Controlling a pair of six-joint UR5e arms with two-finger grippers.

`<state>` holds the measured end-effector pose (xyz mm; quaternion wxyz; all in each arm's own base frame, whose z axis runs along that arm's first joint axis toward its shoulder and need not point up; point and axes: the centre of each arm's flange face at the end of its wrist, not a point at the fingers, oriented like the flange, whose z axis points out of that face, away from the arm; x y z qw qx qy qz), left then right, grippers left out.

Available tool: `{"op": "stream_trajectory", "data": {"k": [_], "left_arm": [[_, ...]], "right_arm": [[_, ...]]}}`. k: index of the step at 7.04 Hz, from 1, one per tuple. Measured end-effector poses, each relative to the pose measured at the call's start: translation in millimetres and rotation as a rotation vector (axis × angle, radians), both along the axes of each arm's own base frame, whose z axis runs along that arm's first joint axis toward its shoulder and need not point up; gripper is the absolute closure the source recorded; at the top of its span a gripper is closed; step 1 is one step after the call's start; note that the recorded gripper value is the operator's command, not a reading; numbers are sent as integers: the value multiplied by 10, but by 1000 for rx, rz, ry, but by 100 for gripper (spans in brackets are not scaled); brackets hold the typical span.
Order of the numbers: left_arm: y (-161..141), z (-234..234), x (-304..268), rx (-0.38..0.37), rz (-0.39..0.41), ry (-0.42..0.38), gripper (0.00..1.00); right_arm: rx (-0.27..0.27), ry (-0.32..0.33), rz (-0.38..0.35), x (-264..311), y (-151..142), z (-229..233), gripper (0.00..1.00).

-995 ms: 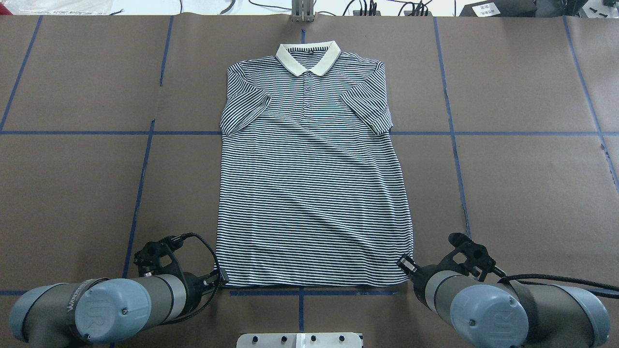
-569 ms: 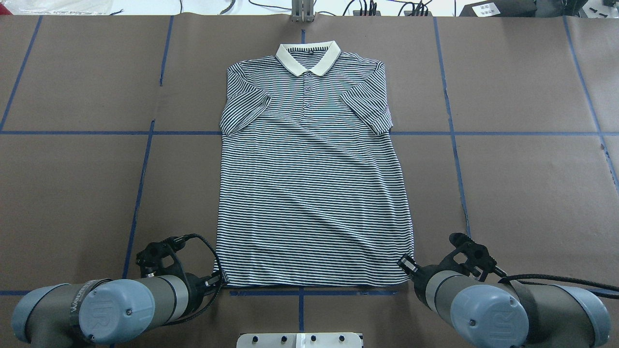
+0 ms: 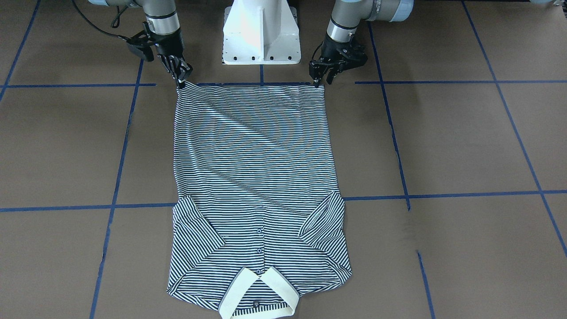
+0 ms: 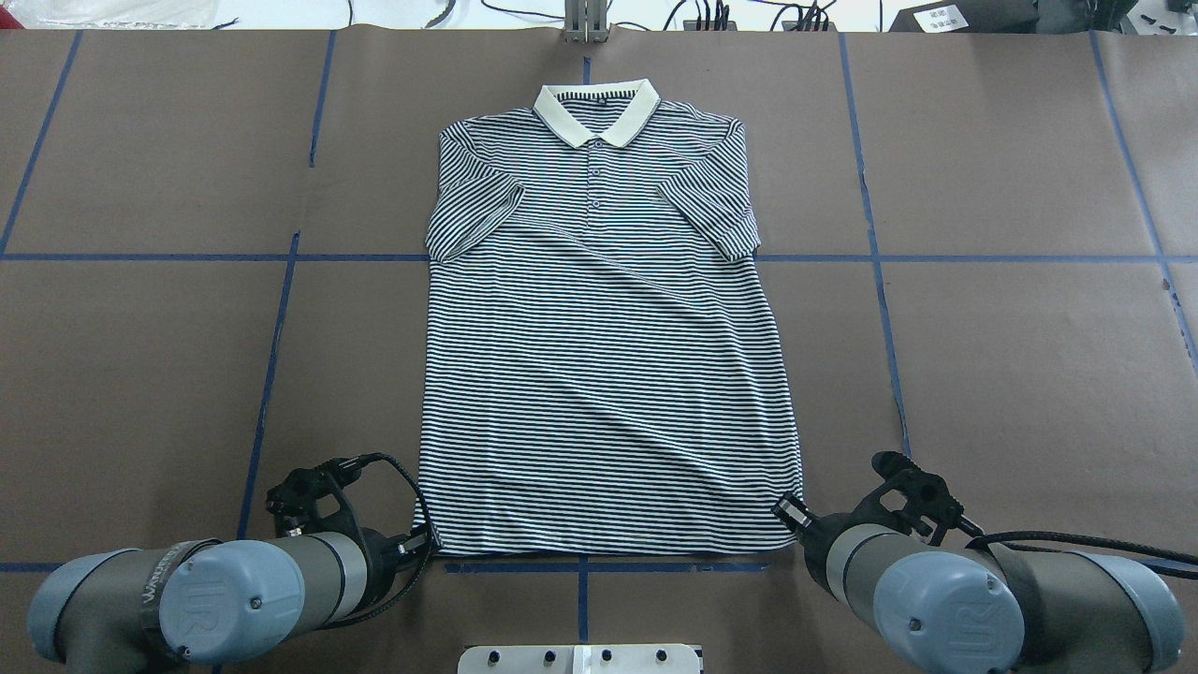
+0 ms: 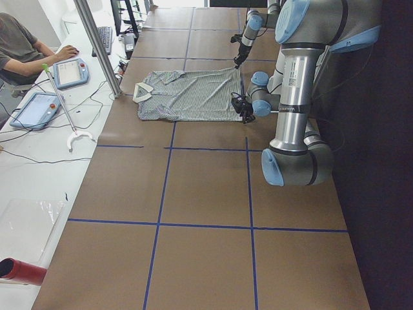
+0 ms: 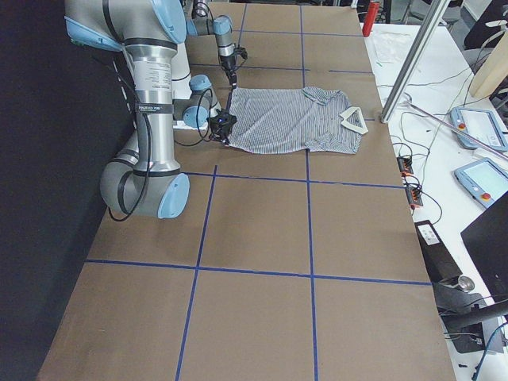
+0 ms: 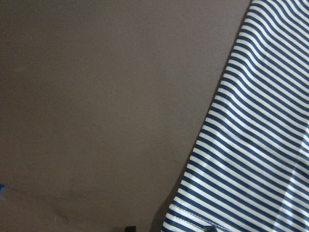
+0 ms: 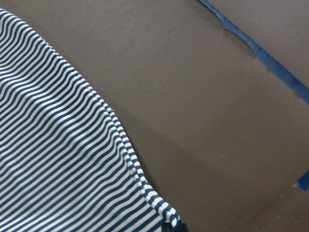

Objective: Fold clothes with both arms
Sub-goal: 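Grasp the hem corners with both grippers, then lift the hem with both grippers and fold it toward the collar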

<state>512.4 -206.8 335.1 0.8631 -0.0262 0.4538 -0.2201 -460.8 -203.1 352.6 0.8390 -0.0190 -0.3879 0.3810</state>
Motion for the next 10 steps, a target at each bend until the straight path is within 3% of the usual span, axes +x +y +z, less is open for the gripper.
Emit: {"op": "stream_trajectory", "data": {"k": [2,7,10], "left_arm": [[-26,-1,59,0,-3,-3,100],[-68,-322,-48,-2,-11,0,100],[155,-810,-434,-41,-11,63,100]], "right_arm": [[0,0,0,7,1,2,100],[0,1,1,37,-2,5,100],[-4,16,-54,326,273,39,100]]}}
